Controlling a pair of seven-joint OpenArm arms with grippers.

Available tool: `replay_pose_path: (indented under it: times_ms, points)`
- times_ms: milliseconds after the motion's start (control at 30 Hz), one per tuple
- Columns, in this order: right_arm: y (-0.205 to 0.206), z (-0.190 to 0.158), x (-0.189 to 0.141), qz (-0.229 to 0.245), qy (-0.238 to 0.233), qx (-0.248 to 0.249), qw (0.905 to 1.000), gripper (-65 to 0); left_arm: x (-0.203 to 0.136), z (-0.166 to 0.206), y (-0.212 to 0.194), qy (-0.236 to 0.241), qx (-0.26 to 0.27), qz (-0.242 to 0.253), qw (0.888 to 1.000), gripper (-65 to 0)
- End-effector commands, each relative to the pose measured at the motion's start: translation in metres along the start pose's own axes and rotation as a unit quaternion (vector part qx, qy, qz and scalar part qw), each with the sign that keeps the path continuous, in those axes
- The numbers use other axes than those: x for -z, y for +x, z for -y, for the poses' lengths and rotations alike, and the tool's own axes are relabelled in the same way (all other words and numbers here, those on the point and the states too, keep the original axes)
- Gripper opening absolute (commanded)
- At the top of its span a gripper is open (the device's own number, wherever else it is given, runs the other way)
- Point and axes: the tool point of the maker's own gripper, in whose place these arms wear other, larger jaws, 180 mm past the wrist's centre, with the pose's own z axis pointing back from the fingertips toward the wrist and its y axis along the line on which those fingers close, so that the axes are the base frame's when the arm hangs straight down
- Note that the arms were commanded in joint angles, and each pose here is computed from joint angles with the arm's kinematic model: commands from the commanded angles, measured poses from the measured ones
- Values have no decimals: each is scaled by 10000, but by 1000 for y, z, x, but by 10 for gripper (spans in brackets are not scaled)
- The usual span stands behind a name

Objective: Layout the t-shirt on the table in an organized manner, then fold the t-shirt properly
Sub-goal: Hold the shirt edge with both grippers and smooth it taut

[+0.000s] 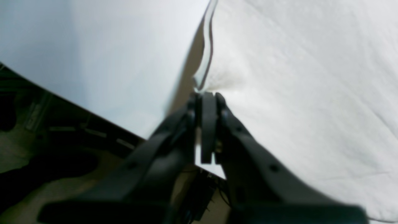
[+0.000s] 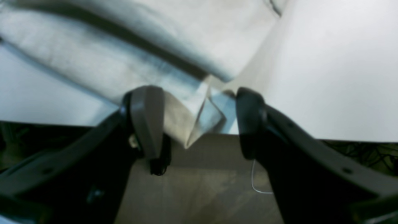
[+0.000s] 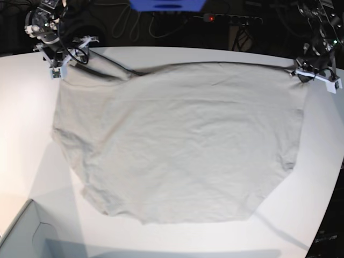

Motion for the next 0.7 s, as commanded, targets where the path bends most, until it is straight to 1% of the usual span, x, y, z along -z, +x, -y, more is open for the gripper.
replay_pose_path:
  times_ms: [0, 67, 100, 167, 233, 267, 367, 500, 567, 667]
  points:
    - [-6, -3, -1, -136, 47, -64, 9999, -287, -2, -2, 13, -1, 55, 198, 9998, -650]
    - [-6, -6, 0, -138, 79, -96, 9998, -323, -2, -2, 13, -1, 55, 198, 9998, -650]
    - [-8, -6, -1, -161, 80, -95, 9998, -364, -2, -2, 13, -1, 55, 198, 9998, -650]
    - [-9, -8, -1, -171, 108, -109, 9997, -482, -2, -2, 13, -1, 55, 198, 9998, -650]
    - [-9, -9, -1, -172, 113, -124, 9997, -630, -3, -1, 14, -2, 59, 204, 9998, -650]
    - [-7, -7, -3, -135, 71, -139, 9998, -650, -3, -1, 15, -7, 62, 217, 9997, -650]
    - [2, 0, -18, 14, -105, -295, 9995, -650, -4, 0, 17, -16, 74, 239, 9997, -650]
    - [28, 5, -48, 556, -230, -368, 9975, -650, -4, -1, 19, -11, 78, 248, 9997, -650]
    - [38, 4, -62, 763, -261, -444, 9958, -650, -6, 0, 22, -19, 105, 287, 9995, -650]
    - [47, 1, -76, 983, -240, -463, 9938, -650, -13, 7, 34, -69, 224, 472, 9986, -650]
